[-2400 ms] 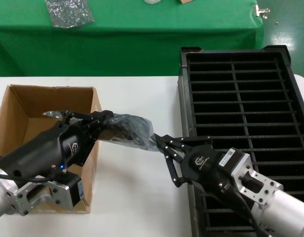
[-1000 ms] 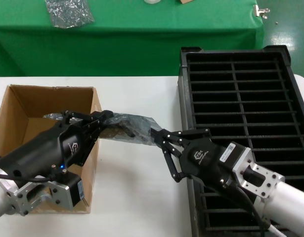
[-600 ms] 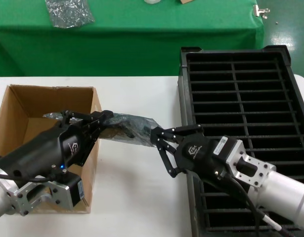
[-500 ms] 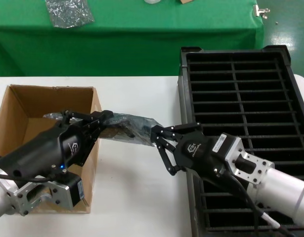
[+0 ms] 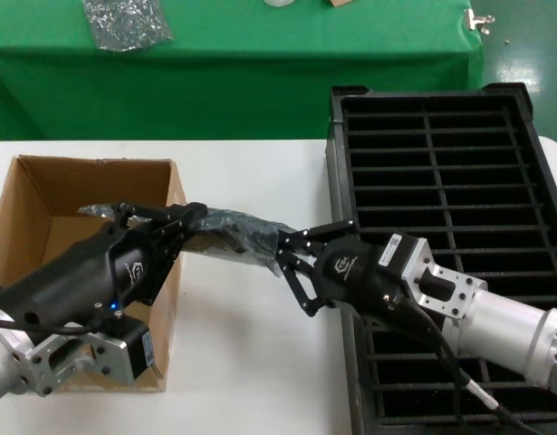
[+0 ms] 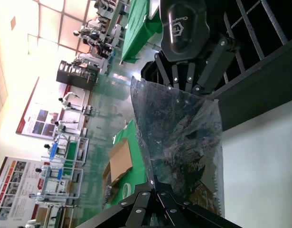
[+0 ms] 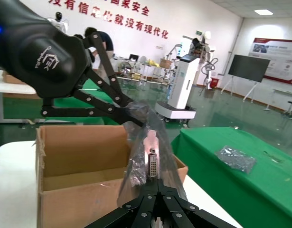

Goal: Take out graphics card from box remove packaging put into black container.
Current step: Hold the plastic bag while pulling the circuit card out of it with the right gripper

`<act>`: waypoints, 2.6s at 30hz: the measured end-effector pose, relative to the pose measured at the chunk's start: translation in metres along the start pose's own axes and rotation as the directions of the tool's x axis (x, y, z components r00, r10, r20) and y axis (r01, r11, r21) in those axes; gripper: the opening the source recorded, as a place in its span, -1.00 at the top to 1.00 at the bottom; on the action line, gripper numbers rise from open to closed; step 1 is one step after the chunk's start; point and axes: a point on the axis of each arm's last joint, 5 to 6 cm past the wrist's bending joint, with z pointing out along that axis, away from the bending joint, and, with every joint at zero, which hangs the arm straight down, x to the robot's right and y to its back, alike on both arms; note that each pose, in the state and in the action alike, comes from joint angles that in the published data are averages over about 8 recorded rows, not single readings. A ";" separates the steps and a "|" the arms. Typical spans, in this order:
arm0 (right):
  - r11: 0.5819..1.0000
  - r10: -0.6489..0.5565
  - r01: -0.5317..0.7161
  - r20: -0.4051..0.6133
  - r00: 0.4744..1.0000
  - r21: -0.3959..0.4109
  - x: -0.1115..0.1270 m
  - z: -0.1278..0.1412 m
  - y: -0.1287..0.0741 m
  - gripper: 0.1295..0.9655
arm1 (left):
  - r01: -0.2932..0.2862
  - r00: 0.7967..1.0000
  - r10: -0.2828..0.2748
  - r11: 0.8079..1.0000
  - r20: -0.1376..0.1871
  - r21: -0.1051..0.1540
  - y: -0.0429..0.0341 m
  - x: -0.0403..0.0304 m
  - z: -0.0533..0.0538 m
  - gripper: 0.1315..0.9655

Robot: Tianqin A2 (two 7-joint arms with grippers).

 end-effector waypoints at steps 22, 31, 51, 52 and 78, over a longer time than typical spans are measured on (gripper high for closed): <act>1.000 -0.009 0.008 0.051 0.999 0.012 0.001 0.010 0.001 0.79 | 0.000 1.000 0.000 1.000 0.000 0.000 0.0000 0.0000 0.000 0.98; 1.000 0.004 -0.005 0.045 0.999 0.015 0.003 0.014 0.003 0.65 | 0.000 1.000 0.000 1.000 0.000 0.000 0.0000 0.0000 0.000 0.98; 0.999 0.031 -0.033 0.052 0.998 0.029 0.002 0.029 0.006 0.82 | 0.000 1.000 0.000 1.000 0.000 0.000 0.0000 0.0000 0.000 0.98; 0.999 0.031 -0.033 0.052 0.998 0.030 0.002 0.029 0.006 0.83 | 0.000 1.000 0.000 1.000 0.000 0.000 0.0000 0.0000 0.000 0.98; 0.996 -0.083 0.079 -0.097 0.992 -0.039 0.016 -0.102 -0.055 0.86 | 0.000 1.000 0.000 1.000 0.000 0.000 0.0000 0.0000 0.000 0.98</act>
